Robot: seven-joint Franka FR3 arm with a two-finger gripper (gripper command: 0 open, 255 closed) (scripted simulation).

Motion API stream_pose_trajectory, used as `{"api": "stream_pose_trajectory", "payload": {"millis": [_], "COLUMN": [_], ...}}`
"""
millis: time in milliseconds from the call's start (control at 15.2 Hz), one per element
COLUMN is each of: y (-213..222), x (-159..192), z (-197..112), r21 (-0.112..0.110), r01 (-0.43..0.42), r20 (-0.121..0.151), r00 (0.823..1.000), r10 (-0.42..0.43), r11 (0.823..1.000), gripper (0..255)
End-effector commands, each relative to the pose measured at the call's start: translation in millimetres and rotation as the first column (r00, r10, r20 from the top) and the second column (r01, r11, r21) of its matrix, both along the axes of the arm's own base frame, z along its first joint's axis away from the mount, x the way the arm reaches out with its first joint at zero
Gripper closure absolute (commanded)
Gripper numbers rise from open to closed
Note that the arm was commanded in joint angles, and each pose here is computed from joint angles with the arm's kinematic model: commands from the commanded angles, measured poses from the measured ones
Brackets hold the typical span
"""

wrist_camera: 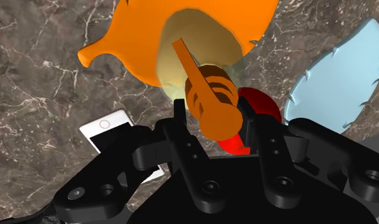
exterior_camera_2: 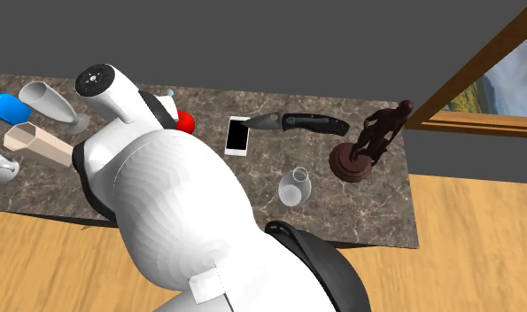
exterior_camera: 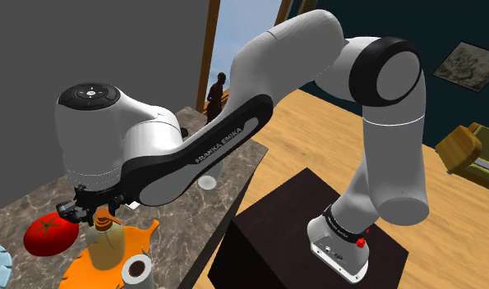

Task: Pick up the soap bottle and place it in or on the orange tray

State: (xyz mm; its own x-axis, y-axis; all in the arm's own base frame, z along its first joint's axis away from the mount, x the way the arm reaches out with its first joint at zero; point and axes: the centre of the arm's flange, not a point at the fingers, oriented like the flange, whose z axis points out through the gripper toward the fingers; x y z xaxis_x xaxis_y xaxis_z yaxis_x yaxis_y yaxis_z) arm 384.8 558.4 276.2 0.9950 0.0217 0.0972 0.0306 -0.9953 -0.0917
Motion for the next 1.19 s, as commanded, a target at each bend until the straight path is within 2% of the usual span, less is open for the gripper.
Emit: {"api": "stream_pose_trajectory", "payload": {"millis": [0, 66, 132, 462, 726, 1122], "y": [0.1, 0.1, 0.1, 0.1, -4.6, -4.6], "x": [0.0, 0.0, 0.0, 0.0, -4.7, -4.7], "z": [0.2, 0.2, 0.2, 0.2, 49.7, 49.7], "r21": [0.001, 0.0, 0.0, 0.001, 0.0, 0.001], "r01": [0.0, 0.0, 0.0, 0.0, 0.0, 0.0], "r20": [0.0, 0.0, 0.0, 0.0, 0.0, 0.0], "r00": [1.0, 1.0, 1.0, 1.0, 1.0, 1.0], "r10": [0.0, 0.0, 0.0, 0.0, 0.0, 0.0], "r11": [1.0, 1.0, 1.0, 1.0, 1.0, 1.0], "gripper": [255, 255, 0, 0, 0, 0]}}
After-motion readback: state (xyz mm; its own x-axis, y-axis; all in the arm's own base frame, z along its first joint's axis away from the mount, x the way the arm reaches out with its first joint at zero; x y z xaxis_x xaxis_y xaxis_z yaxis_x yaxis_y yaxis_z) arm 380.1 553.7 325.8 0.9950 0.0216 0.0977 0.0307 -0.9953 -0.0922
